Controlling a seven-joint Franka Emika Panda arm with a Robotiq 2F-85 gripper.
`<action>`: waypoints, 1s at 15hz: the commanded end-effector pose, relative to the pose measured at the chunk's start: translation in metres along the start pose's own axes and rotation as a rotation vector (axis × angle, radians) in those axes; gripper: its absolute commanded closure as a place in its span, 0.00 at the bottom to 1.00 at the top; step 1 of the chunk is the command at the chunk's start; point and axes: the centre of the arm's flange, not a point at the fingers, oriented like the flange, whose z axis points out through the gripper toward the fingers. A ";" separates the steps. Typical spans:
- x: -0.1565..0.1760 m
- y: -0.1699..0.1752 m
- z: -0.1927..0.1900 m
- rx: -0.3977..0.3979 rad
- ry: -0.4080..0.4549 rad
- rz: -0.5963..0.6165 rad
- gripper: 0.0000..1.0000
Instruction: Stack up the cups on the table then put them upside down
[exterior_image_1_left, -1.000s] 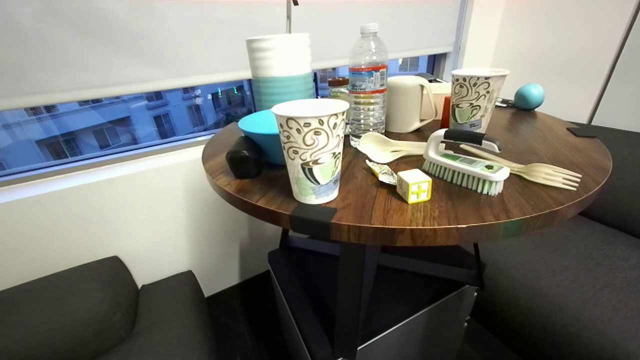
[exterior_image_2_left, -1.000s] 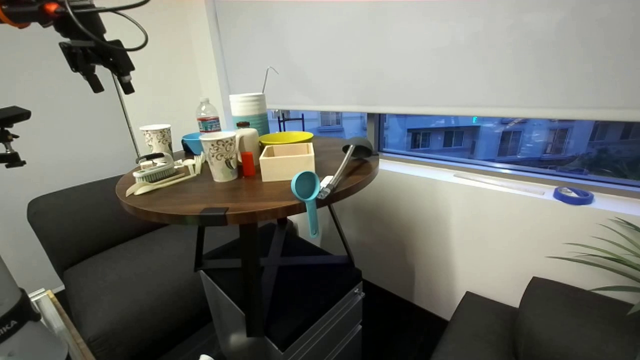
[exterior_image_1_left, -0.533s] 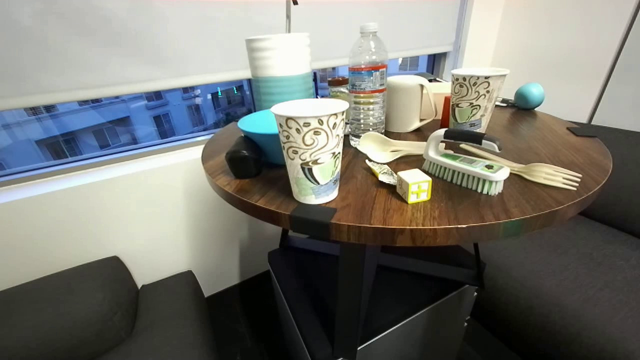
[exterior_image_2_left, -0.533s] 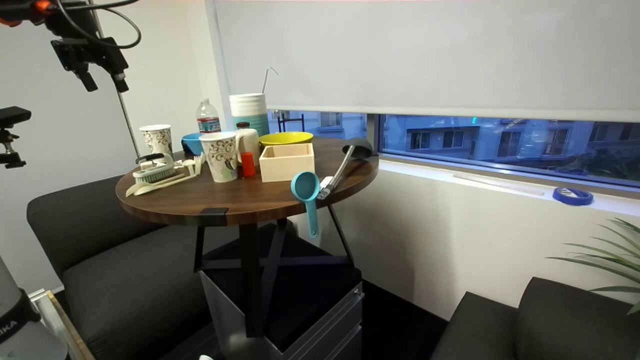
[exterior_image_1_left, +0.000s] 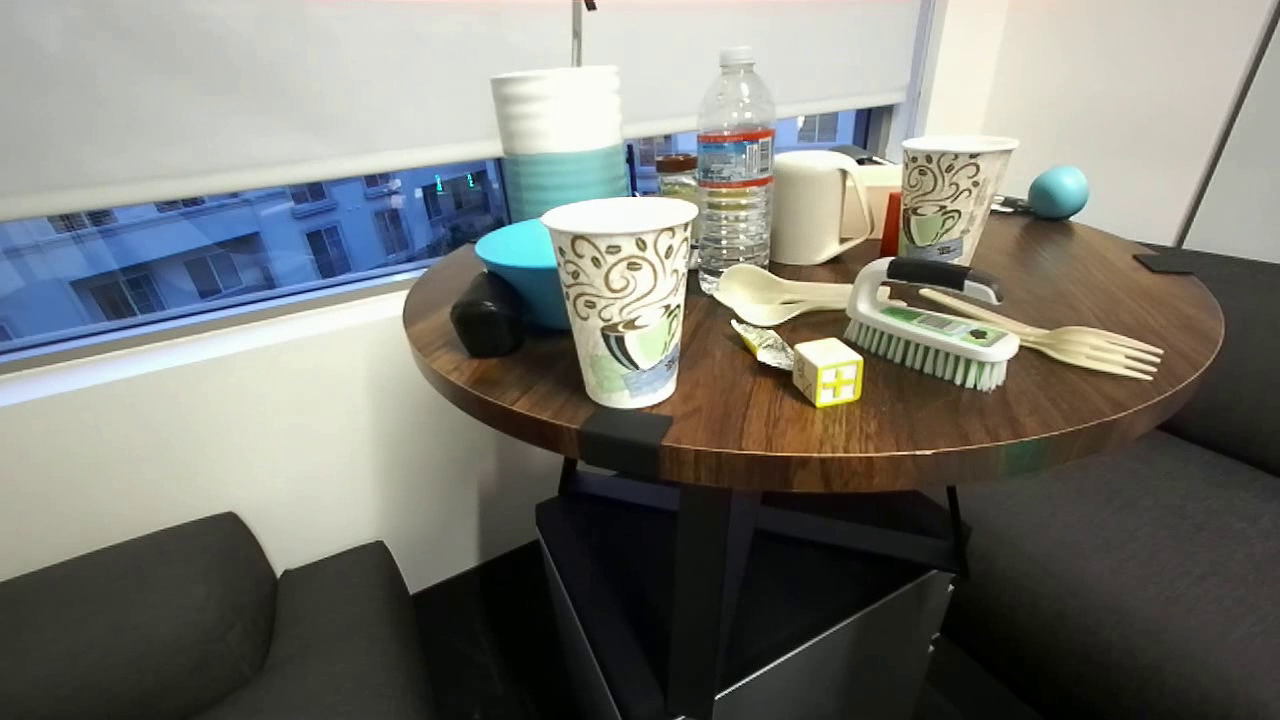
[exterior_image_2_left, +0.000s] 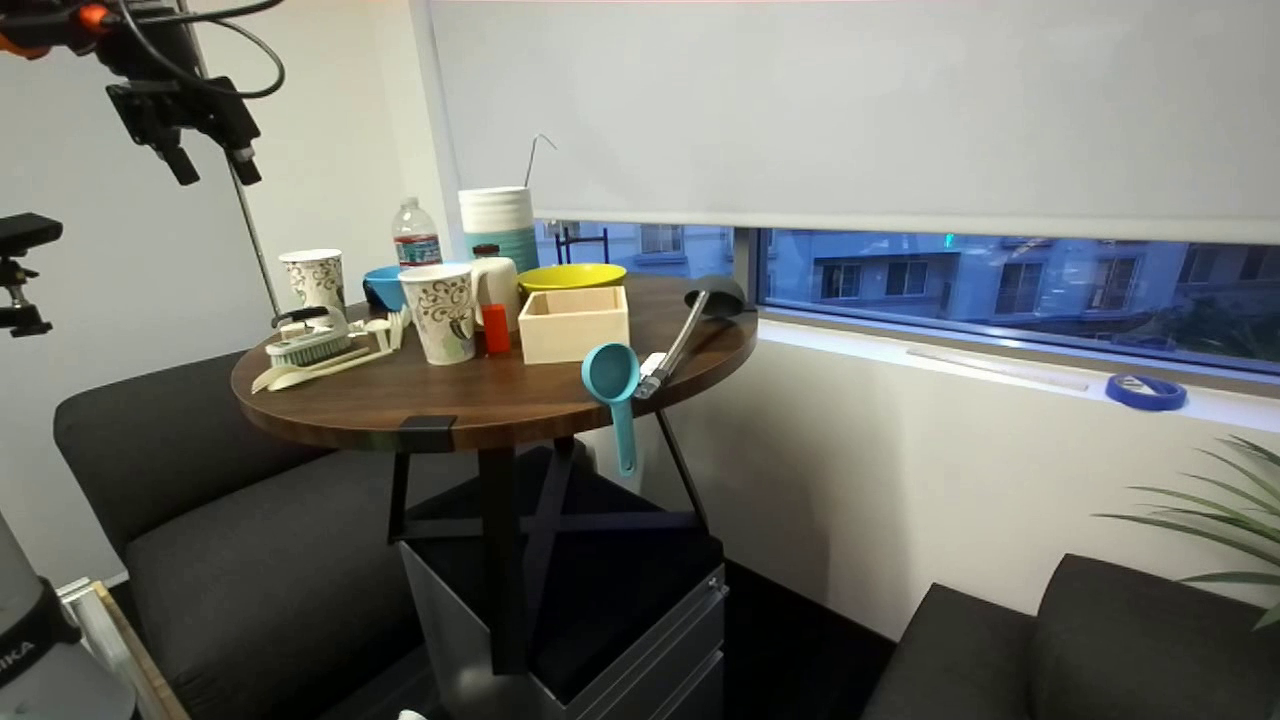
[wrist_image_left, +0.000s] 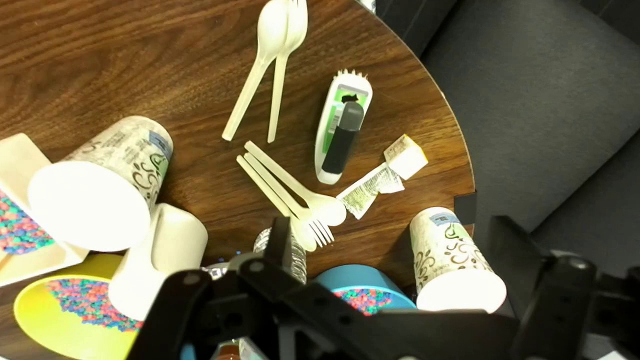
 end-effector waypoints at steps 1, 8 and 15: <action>0.057 -0.036 0.011 -0.036 0.006 -0.023 0.00; 0.139 -0.079 0.051 -0.020 -0.061 0.001 0.00; 0.181 -0.086 0.106 0.007 -0.168 0.014 0.00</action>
